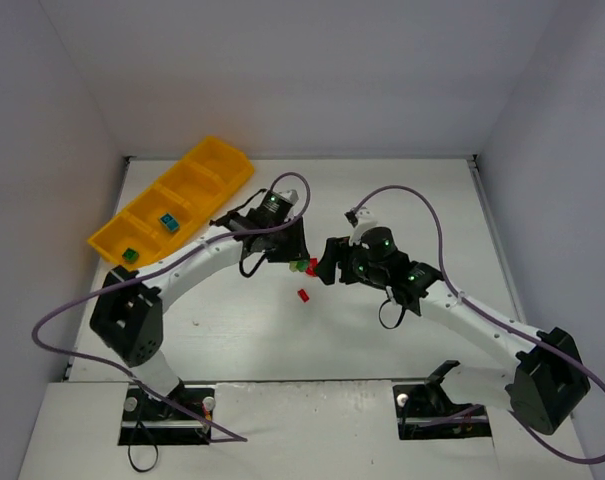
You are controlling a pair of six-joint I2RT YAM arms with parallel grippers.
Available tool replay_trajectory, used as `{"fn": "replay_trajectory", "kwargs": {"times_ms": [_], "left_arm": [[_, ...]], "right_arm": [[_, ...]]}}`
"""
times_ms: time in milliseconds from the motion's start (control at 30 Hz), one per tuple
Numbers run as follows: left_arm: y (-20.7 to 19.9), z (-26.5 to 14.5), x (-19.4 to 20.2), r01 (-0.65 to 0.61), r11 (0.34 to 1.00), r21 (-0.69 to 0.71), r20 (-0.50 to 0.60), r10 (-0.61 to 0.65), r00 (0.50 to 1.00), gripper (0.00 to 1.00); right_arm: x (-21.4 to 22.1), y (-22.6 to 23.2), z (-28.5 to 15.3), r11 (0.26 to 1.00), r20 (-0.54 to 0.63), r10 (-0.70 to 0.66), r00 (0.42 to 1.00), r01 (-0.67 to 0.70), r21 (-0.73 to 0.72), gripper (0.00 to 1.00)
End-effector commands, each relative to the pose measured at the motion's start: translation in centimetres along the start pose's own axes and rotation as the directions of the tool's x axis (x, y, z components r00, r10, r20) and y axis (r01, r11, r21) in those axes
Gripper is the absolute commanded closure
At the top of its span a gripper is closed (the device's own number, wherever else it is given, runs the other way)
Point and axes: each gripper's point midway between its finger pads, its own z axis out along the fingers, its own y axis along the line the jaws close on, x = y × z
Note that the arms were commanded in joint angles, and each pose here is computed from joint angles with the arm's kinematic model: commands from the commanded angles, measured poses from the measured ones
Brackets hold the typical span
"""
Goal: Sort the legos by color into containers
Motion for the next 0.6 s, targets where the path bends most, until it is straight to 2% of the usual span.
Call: {"fn": "replay_trajectory", "kwargs": {"times_ms": [0,100,300,567], "left_arm": [[-4.7,-4.0,-4.0,-0.007,0.973,0.229,0.163,-0.032,0.986,0.77],[-6.2,-5.5,-4.7,-0.007,0.949,0.314,0.2,-0.059,0.978,0.76],[-8.0,-7.5,-5.3,-0.004,0.908,0.419,0.24,-0.107,0.965,0.76],[-8.7,-8.8,-5.6,-0.015,0.884,0.467,0.267,-0.125,0.956,0.76]], "right_arm": [[-5.7,4.1,-1.6,0.991,0.157,-0.008,0.988,0.028,-0.13,0.27],[-6.8,4.5,-1.9,0.991,0.187,0.013,0.982,0.013,-0.134,0.23],[-8.6,4.9,-1.9,0.992,0.238,0.029,0.971,0.002,-0.128,0.23],[-9.4,4.5,-1.7,0.995,0.272,0.034,0.962,-0.006,-0.101,0.32]]}}
